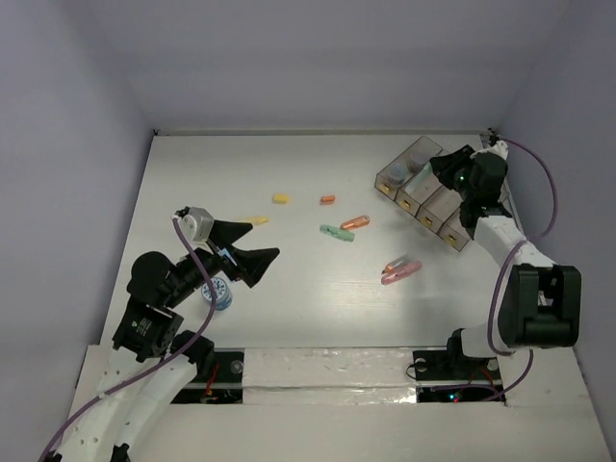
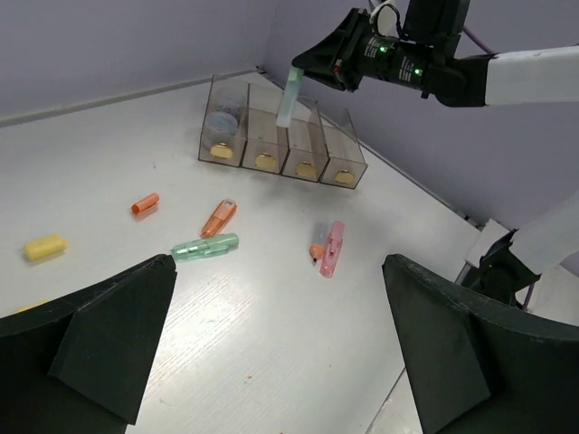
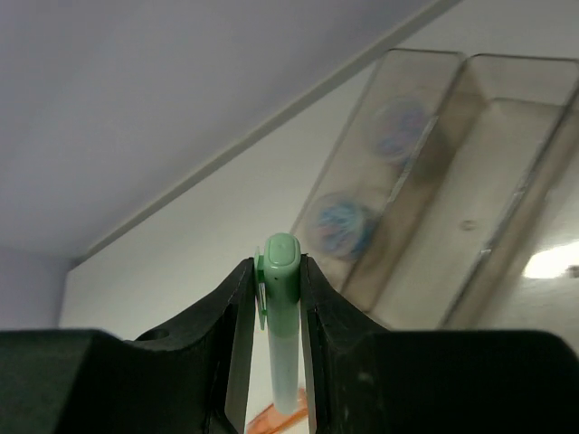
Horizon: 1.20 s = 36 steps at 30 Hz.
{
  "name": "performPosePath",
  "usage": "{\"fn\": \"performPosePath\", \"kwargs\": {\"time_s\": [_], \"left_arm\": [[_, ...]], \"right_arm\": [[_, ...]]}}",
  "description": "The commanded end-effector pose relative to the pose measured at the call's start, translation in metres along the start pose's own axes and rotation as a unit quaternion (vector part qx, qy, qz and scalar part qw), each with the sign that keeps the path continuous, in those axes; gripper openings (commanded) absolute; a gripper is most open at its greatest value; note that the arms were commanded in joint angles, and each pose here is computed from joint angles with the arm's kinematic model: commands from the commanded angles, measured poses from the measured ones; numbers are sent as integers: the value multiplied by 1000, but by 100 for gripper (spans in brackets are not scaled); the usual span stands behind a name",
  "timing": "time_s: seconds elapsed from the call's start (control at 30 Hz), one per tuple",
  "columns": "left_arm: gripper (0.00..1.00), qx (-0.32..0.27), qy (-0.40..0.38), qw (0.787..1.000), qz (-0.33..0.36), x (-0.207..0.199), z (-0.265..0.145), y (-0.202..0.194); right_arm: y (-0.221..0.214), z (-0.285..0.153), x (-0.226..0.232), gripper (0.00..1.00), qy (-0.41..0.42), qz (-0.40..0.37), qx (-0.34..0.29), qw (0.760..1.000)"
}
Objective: Sort the stationery into containers
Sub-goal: Place the pen in the storage box, then pick up the stationery from the center of the board.
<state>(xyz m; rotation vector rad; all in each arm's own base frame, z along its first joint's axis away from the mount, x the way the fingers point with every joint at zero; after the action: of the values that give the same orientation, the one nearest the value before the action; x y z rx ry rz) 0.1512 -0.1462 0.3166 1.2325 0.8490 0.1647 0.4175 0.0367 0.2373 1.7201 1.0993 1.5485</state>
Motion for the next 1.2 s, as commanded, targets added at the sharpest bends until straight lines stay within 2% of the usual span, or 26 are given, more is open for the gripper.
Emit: {"fn": "performPosePath", "kwargs": {"time_s": [0.0,0.17,0.47,0.57,0.67,0.77,0.8,0.9,1.07,1.1,1.17], "left_arm": [[99,-25,11,999,25,-3,-4,13],[99,-24,10,999,26,-5,-5,11],[99,-26,16,999,25,-3,-4,12],[99,-26,16,999,26,-3,-3,12],[99,-26,19,999,25,-1,-2,12],[99,-26,20,999,25,-1,-2,12],[99,-25,22,999,25,0,-2,12],[99,-26,26,999,23,1,-1,12],[99,-27,34,999,21,4,0,13],[99,-31,43,998,21,7,1,15],[99,-36,54,998,20,10,0,17]], "right_arm": [[32,11,-24,0,-37,-38,-5,999],[29,40,-62,0,-83,-30,26,996],[8,67,-81,0,-100,-13,65,993],[3,69,-84,8,-104,-13,75,992],[0,69,-88,22,-116,-16,83,990],[1,65,-89,52,-127,-19,86,988],[1,64,-90,65,-128,-20,88,988],[7,59,-83,80,-117,-23,81,990],[11,44,-53,86,-49,-26,75,996],[19,40,-38,87,-24,-33,59,997],[5,33,-4,88,30,-46,75,996]]}}
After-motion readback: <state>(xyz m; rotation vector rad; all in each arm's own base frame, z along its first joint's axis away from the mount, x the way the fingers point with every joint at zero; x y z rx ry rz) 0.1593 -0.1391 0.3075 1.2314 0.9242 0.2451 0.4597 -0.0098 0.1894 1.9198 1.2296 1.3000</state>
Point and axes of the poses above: each gripper's point midway between its finger pads, its own z axis out along the fingers, its own x axis along the line the jaws close on, y = z × x, the point moved 4 cm from there along -z, back along the fingers, and after that the axes turned 11 degrees about -z, right-handed, at the moved point
